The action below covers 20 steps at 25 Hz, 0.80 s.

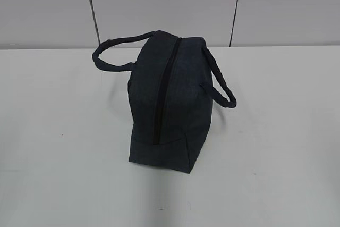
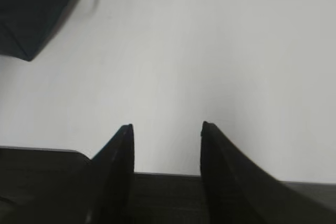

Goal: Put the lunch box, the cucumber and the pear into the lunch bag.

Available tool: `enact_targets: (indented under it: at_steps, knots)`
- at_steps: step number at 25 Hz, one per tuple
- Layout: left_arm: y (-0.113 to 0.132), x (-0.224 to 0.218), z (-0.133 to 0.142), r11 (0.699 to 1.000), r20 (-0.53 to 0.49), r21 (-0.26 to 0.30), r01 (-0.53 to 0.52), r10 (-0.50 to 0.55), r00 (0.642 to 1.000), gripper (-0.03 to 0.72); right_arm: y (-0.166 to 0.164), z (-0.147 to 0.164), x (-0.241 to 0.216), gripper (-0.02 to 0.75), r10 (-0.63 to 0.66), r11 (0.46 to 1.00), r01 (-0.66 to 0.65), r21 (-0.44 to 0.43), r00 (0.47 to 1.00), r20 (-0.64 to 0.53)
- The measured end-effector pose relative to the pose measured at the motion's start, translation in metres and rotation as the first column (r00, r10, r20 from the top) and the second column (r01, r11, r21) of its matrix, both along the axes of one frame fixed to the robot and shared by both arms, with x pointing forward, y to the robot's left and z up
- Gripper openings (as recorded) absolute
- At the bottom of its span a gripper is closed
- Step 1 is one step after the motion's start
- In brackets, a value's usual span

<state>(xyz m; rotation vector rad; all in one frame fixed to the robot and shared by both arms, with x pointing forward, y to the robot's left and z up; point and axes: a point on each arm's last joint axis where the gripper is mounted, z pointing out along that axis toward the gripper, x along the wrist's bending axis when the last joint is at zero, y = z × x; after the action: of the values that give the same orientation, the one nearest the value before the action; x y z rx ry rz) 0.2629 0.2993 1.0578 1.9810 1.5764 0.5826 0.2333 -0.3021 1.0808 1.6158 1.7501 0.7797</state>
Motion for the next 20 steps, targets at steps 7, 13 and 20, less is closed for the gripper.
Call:
enact_targets:
  at_steps: [7,13,20]
  knots:
    - [0.0,0.001,0.001,1.0,0.081,-0.021,0.004,-0.002,0.997,0.549,-0.001,-0.03,0.008,0.312,-0.002,1.0,0.0,-0.023,0.997,-0.082]
    - [-0.002,0.007,-0.006,1.0,0.109,-0.027,0.008,-0.005,0.994,0.533,0.0,-0.033,0.017,0.312,0.003,1.0,-0.003,-0.025,1.0,-0.013]
    - [-0.002,0.007,-0.006,1.0,0.115,-0.028,0.009,-0.005,0.993,0.521,-0.001,-0.034,0.018,0.311,0.001,1.0,-0.001,-0.03,1.0,-0.013]
